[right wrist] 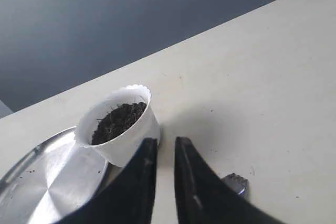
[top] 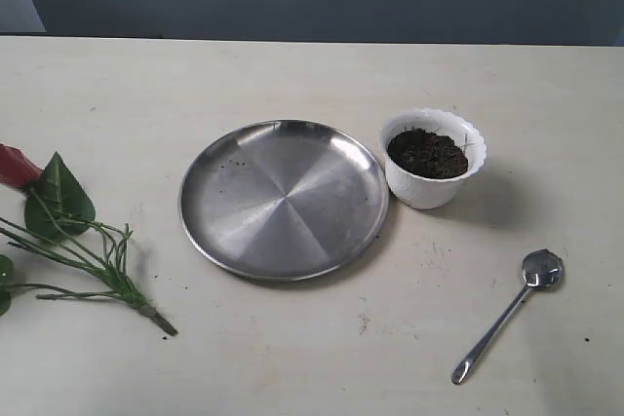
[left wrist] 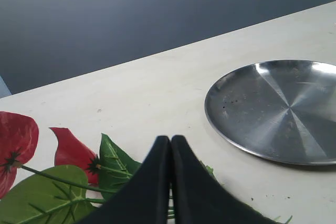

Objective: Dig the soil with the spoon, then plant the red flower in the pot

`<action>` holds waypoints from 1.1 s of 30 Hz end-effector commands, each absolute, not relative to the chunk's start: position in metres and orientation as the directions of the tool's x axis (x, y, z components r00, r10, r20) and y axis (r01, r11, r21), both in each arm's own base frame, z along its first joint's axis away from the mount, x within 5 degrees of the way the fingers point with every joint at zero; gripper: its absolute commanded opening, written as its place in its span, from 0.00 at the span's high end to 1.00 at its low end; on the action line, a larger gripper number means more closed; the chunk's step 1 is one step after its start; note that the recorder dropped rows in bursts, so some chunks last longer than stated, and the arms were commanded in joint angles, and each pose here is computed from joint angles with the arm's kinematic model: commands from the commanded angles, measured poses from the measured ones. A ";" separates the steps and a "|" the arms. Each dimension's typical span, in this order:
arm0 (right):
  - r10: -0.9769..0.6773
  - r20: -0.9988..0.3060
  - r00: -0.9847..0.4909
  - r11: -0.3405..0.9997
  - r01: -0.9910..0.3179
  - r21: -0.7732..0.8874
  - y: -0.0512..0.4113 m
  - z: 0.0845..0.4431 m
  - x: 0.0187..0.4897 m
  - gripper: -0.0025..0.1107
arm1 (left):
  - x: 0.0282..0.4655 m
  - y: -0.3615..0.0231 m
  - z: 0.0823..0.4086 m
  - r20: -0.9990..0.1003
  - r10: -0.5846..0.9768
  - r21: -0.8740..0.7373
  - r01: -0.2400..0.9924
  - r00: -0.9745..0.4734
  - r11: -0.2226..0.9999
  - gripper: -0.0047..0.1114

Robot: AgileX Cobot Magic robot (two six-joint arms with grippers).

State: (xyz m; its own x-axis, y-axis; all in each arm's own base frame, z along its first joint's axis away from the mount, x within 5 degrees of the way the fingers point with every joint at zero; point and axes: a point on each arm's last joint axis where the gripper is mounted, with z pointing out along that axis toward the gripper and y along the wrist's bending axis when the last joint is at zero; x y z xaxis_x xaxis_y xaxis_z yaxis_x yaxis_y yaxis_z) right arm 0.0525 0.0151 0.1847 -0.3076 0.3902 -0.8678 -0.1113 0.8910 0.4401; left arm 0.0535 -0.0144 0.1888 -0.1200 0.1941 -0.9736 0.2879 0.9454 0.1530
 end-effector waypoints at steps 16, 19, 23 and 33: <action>0.732 -0.680 -0.037 0.662 -0.195 0.723 0.008 0.216 0.055 0.86 | 0.053 -0.015 0.191 -0.977 0.187 0.151 0.289 -0.104 0.945 0.96; 0.732 -0.680 -0.039 0.662 -0.195 0.724 0.008 0.216 0.055 0.86 | 0.053 -0.015 0.191 -0.977 0.187 0.151 0.289 -0.104 0.945 0.96; 0.754 -0.644 0.128 0.654 -0.244 0.716 0.000 0.230 0.054 0.86 | 0.053 -0.015 0.191 -0.977 0.187 0.151 0.289 -0.104 0.945 0.96; 0.375 -0.854 -0.360 0.891 -0.114 0.439 0.020 0.258 0.066 0.86 | 0.053 -0.015 0.191 -0.977 0.187 0.151 0.289 -0.104 0.945 0.96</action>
State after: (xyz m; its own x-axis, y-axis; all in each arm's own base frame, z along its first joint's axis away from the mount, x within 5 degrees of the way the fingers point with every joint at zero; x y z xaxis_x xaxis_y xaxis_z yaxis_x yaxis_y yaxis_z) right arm 0.0548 0.0155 0.2593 -0.1246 0.5649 -0.8157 -0.2019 0.7905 0.5783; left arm 0.0535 -0.0144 0.1888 -0.1200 0.1941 -0.9736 0.2879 0.9454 0.1530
